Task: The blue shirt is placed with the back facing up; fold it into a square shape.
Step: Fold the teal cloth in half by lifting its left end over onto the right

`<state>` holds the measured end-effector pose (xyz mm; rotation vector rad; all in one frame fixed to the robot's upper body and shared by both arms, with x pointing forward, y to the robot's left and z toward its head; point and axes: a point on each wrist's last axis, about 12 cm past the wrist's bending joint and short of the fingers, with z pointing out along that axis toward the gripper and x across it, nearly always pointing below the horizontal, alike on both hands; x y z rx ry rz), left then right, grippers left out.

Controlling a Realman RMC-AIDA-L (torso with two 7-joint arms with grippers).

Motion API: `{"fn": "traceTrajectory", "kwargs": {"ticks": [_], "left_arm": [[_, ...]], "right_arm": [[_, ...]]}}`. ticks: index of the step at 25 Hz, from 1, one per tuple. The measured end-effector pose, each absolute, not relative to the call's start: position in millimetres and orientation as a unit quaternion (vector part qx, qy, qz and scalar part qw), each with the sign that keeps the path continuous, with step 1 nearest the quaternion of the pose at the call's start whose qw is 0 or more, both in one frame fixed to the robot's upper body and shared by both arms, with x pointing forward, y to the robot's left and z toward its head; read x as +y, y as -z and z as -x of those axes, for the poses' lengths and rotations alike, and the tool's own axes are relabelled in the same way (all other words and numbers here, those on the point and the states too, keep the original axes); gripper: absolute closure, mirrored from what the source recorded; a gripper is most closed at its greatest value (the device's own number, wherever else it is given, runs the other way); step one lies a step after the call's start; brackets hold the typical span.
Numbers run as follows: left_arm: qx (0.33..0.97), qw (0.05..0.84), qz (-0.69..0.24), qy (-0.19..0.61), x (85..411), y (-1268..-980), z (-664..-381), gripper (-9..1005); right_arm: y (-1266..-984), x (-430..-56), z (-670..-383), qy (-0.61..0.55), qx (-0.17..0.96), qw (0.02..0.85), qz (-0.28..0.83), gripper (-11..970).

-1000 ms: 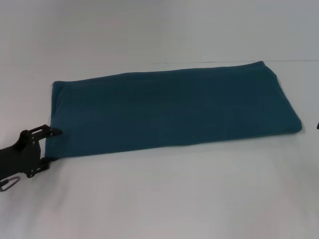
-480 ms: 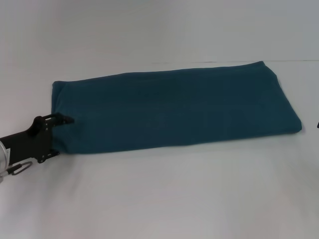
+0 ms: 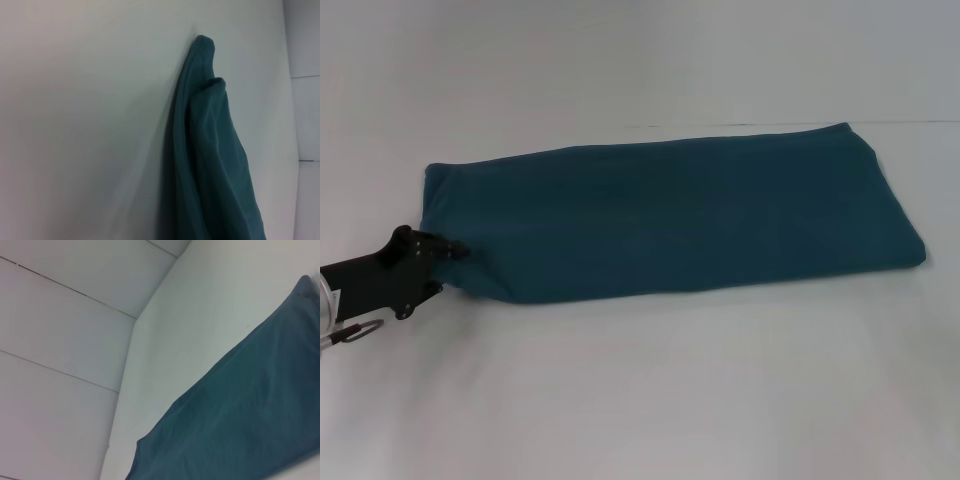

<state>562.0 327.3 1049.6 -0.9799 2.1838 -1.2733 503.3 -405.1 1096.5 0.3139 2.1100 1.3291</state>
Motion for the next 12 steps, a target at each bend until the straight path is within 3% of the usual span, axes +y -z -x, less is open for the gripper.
{"fn": "traceTrajectory", "kwargs": {"ticks": [6,12], "left_arm": [[0.789,0.217,0.348,0.458,328.5,-1050.8,-562.5,904],[0.787,0.218,0.346,0.462,328.8,-1051.6,-561.9,950]], "right_arm": [[-1095.0,-405.2,-501.9,-0.505,0.797,0.307,-0.122,224],[-1095.1,-405.4,-501.9,-0.505,0.798,0.307,-0.121,224]]}}
